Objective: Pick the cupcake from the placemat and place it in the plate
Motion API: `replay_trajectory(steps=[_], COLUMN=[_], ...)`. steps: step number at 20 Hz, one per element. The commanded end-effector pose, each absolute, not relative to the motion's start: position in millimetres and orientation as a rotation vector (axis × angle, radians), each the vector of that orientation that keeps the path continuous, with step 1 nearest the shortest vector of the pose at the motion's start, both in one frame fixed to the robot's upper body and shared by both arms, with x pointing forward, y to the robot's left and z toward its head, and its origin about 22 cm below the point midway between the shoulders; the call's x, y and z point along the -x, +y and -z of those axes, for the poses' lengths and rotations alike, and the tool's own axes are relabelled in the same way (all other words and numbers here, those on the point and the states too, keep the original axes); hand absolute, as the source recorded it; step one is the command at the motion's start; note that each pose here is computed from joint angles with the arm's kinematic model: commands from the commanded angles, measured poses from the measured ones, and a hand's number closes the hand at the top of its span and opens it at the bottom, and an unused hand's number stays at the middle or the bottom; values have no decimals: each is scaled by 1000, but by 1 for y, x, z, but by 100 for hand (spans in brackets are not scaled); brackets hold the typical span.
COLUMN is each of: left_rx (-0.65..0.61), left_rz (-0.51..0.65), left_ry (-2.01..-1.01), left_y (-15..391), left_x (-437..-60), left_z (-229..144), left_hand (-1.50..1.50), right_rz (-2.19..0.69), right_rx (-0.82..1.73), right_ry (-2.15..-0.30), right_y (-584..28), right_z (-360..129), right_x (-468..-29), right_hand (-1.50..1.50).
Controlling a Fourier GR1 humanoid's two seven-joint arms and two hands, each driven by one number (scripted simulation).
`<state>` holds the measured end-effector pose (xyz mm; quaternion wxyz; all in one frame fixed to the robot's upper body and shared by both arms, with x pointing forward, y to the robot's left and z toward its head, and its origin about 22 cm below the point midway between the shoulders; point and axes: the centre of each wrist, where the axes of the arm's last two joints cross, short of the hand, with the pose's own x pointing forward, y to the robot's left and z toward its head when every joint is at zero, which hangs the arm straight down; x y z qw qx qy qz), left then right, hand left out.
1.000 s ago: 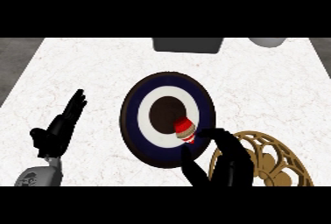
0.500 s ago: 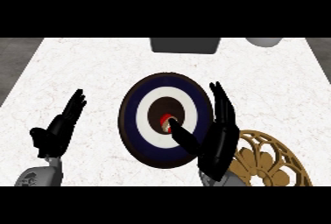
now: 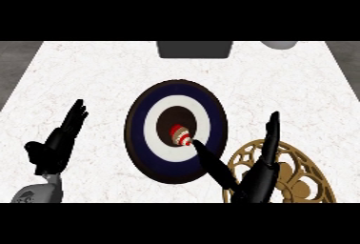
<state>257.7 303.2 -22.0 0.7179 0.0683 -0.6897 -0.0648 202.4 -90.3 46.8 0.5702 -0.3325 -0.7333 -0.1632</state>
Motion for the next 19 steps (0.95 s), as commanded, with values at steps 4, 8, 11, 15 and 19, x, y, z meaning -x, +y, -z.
replay_trajectory(steps=[4,8,11,15,19], left_rx=[-167,-170,-158,-136,-148], left_rz=[131,137,123,128,119], left_ry=[-1509,-1513,-1528,-1506,-1500], left_y=[313,306,301,295,304], left_x=[-258,-249,-252,-248,-249], left_z=[18,33,27,27,23], left_hand=[0,0,0,0,0], right_rz=[446,346,330,278,272], right_rx=[701,728,724,744,790], right_ry=[-1721,-1762,-1769,-1764,-1755], right_y=[-116,-133,-138,-137,-142], right_z=[-23,-18,-20,-6,-3], right_x=[-130,-123,-119,-125,-113], right_hand=[-150,-150,-150,-150,-150])
